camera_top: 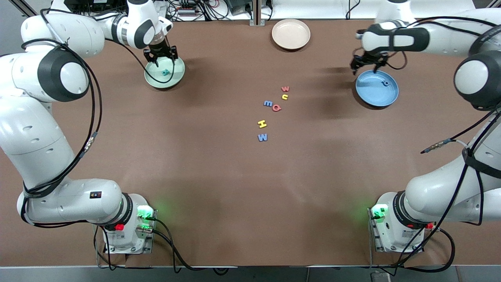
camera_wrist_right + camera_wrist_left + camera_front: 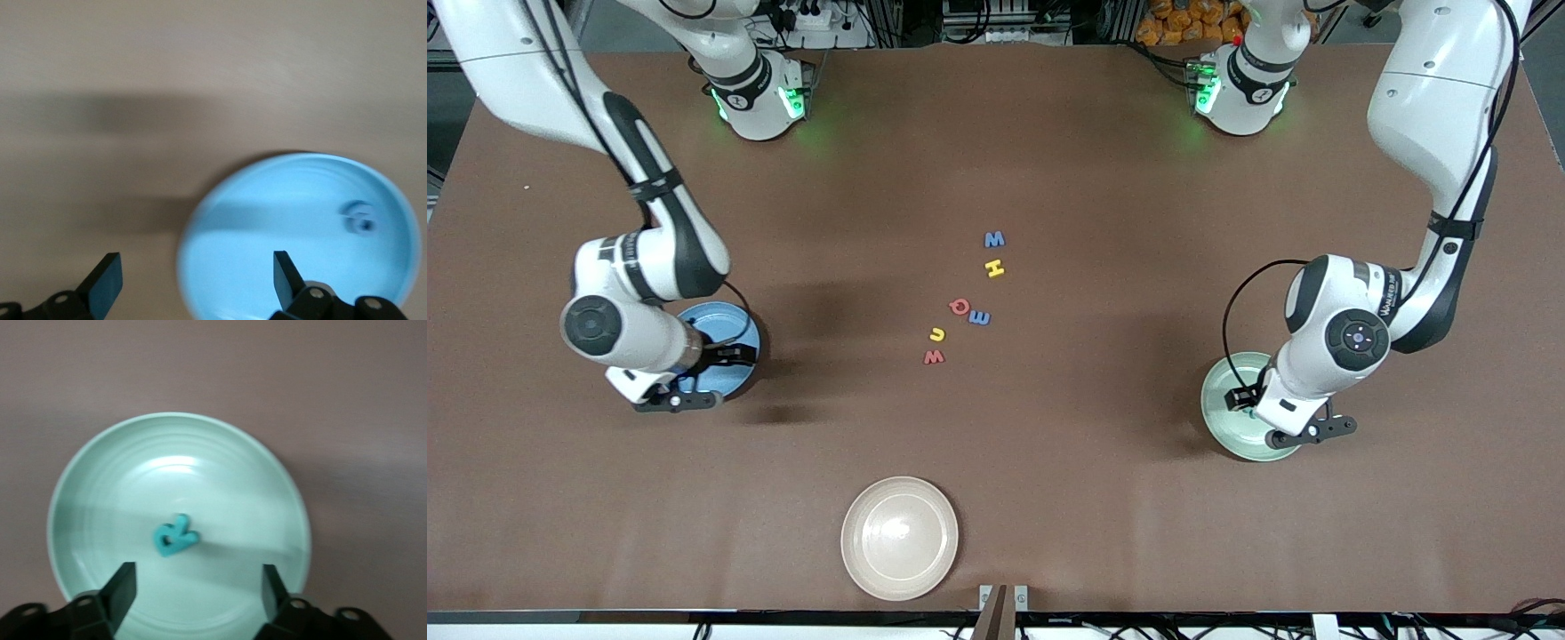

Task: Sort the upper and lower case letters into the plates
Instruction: 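Release the blue e on the blue plate with the right gripper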

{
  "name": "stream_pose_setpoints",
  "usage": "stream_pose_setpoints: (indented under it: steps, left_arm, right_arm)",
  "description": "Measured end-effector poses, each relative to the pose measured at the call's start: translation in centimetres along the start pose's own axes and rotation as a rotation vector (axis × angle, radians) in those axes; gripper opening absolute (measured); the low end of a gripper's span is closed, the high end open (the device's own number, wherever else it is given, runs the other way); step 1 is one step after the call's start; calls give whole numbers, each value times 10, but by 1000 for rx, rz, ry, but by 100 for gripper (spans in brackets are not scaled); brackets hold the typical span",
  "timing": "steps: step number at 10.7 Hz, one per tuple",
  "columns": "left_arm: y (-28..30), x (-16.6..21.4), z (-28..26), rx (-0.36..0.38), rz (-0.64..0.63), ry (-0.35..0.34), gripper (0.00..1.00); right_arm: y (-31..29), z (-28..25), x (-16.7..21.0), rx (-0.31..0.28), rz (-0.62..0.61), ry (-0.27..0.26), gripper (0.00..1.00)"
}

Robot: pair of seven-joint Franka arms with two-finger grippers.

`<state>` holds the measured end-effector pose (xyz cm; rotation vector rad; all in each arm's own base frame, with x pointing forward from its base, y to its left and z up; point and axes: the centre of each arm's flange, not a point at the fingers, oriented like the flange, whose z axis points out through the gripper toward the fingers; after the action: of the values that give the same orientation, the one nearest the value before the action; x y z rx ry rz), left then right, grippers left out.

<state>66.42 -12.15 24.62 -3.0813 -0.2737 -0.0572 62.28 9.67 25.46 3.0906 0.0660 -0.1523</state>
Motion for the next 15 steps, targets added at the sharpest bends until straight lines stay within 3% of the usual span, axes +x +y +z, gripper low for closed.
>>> stream_pose_setpoints:
  steps: [1,4,7,9,11,13,15]
  left_arm:
    - [18,-6,-9,-11,14,-3,100]
    - [96,-48,-43,-57,-38,-40,100]
    - [185,-113,-55,-61,-91,-71,100]
    - [218,-145,-55,-52,-109,-79,100]
    - [231,-162,-52,-43,-140,-86,100]
    - [253,-188,-46,-32,-164,-98,100]
    - [284,-226,-41,-23,-187,-107,100]
  right_arm:
    - [-32,-9,0,0,-20,20,100]
    - [-127,-12,-7,9,-97,49,100]
    - [-195,-9,-12,25,-14,65,100]
    - [-187,-7,-4,26,7,66,100]
    - [-128,-12,17,23,62,39,100]
    - [-56,-32,37,56,114,4,100]
    - [-44,-43,41,71,123,8,100]
